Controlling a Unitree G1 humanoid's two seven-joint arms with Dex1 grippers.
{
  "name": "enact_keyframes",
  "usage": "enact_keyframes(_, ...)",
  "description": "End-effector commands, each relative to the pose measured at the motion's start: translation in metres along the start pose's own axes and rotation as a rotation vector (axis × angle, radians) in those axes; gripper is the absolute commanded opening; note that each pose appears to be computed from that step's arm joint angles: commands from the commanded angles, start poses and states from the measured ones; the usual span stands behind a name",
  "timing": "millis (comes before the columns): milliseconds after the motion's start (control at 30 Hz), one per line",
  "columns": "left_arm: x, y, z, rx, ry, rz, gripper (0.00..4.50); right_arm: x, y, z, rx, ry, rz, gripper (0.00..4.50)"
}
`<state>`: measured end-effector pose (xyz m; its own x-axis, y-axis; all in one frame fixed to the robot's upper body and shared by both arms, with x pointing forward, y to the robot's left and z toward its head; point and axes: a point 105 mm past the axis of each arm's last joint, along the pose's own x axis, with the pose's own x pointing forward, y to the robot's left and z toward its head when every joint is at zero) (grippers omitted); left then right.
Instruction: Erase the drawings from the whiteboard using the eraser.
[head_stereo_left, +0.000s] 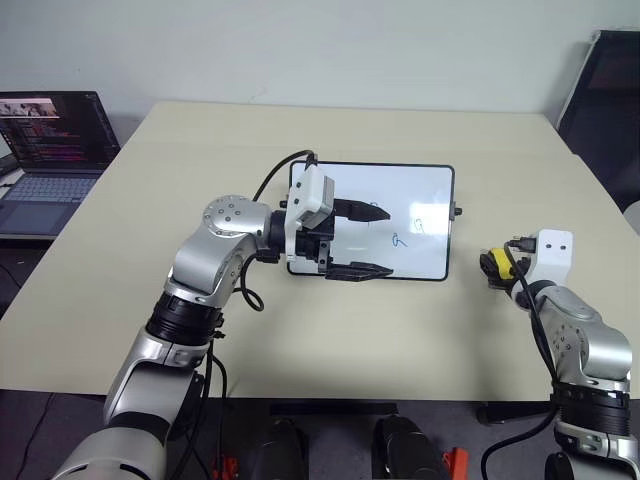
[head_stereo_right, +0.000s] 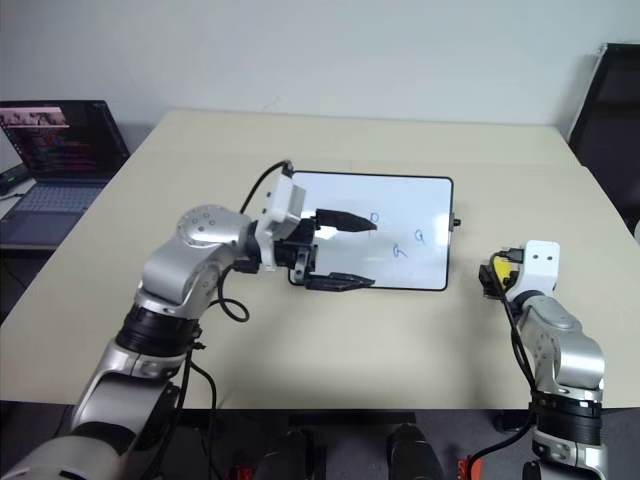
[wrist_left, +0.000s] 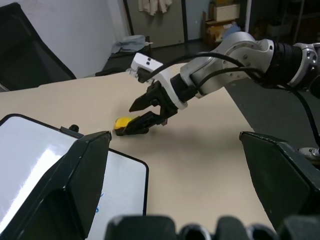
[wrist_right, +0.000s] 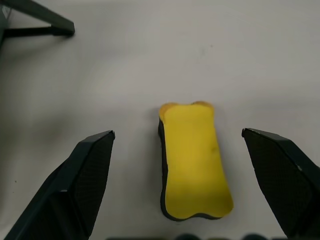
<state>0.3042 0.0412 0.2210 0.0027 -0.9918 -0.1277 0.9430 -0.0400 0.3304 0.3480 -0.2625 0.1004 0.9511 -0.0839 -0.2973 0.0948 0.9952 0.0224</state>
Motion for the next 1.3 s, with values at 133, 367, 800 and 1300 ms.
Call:
enact_keyframes(133, -0.008, 0.003, 0.006, 0.023, -0.010, 0.030, 4.50, 0.008, -0.005, 0.016, -0.032, -0.055, -0.015, 4.48)
enact_keyframes(367, -0.014, 0.003, -0.001, 0.009, 0.006, 0.058, 4.50, 0.018, -0.005, 0.015, -0.044, -0.039, -0.015, 4.48)
enact_keyframes(800, -0.023, 0.003, -0.010, -0.018, 0.028, 0.109, 4.50, 0.024, 0.000, 0.018, -0.069, -0.041, -0.009, 1.28)
enact_keyframes(1300, -0.063, -0.012, -0.036, -0.158, 0.098, 0.395, 4.50, -0.034, 0.060, 0.046, -0.209, -0.232, 0.166, 1.28)
